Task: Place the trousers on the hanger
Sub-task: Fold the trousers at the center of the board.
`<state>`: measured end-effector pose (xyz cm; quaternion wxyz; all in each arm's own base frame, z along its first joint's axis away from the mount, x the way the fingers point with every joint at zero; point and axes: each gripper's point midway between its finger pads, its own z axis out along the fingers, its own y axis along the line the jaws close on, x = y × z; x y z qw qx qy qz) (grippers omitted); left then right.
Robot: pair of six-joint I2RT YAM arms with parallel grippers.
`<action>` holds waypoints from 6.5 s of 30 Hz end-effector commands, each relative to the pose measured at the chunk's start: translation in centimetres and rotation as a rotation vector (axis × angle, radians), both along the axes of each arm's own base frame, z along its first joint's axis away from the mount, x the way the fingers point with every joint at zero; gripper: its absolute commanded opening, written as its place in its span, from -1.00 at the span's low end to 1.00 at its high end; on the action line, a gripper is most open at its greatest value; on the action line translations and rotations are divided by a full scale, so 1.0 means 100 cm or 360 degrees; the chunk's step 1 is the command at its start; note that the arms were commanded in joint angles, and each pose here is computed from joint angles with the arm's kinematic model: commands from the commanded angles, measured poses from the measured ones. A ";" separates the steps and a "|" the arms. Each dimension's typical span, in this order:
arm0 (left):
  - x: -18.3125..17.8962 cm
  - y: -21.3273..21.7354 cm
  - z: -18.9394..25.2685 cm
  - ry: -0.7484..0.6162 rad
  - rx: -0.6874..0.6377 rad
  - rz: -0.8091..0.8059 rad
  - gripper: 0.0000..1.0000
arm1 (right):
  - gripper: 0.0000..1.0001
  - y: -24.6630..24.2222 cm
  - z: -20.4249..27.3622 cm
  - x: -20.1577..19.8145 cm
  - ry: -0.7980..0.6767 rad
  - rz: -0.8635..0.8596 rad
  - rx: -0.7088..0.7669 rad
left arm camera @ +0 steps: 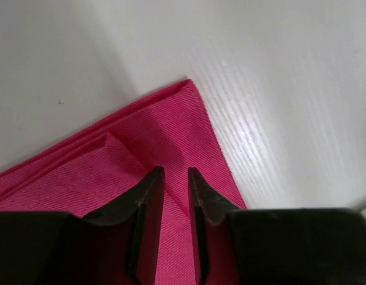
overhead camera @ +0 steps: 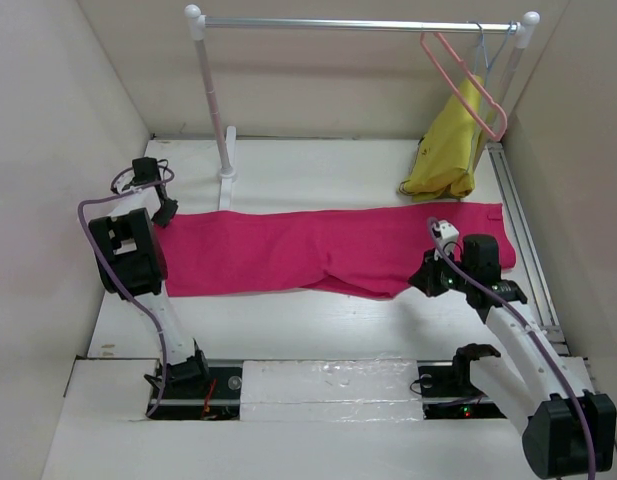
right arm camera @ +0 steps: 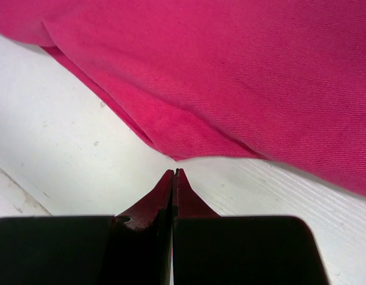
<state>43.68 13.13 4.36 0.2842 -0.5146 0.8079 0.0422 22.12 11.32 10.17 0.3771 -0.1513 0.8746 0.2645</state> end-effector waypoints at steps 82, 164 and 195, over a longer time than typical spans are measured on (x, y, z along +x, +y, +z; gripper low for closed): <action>-0.060 -0.198 0.016 -0.0275 -0.0407 -0.0765 0.06 | 0.19 -0.027 -0.047 0.072 0.0215 -0.0436 -0.0151; -0.218 -0.314 -0.005 -0.0092 -0.0368 -0.1684 -1.00 | -1.00 0.042 0.279 0.007 -0.0533 -0.0554 0.0211; -0.166 -0.305 0.202 -0.0879 -0.0167 -0.1246 -1.00 | -1.00 0.148 0.366 0.084 -0.0838 0.0100 0.0275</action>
